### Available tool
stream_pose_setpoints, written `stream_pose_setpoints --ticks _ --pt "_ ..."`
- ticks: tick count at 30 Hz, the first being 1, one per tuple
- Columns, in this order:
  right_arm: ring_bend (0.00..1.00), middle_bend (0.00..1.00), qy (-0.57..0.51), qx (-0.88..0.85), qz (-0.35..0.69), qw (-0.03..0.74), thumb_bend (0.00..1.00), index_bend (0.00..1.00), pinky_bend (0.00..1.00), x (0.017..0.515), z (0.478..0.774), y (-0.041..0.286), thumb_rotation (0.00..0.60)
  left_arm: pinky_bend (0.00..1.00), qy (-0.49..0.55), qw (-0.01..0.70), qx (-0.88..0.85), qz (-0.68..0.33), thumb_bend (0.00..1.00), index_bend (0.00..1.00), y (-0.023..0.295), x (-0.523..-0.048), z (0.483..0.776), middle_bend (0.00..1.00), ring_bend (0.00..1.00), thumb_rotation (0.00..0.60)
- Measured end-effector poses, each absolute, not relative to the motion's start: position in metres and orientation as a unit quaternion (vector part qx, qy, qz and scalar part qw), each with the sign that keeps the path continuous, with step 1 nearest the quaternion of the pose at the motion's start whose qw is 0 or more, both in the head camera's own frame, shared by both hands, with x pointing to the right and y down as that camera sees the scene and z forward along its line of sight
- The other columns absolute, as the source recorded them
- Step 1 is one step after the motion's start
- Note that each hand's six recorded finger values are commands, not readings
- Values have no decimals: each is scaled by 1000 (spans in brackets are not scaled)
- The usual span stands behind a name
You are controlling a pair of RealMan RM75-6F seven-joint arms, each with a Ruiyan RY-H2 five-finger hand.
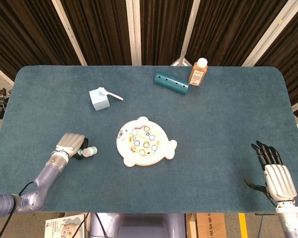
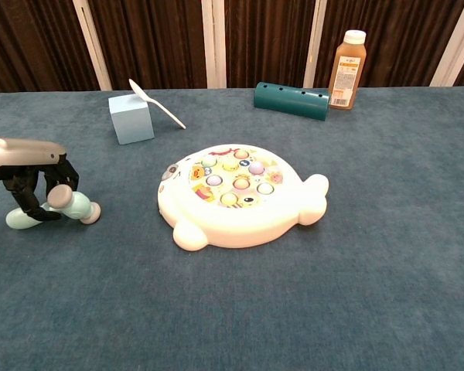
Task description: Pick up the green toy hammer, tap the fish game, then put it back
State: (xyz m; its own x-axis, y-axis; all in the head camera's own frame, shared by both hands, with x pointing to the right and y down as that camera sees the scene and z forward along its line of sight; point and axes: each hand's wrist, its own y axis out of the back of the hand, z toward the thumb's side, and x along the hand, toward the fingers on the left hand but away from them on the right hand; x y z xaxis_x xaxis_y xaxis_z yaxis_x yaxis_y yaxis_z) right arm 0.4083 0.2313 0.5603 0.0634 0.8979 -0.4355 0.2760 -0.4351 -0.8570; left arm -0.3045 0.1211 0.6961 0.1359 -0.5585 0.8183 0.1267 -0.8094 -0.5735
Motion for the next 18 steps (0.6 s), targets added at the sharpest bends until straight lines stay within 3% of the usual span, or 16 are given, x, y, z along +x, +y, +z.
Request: stream_pose_setpoints --ticks 18 --pt "0 0 -440 -667 523 297 185 0 0 408 560 232 600 474 159 272 -695 -646 571 524 117 -307 697 459 354 600"
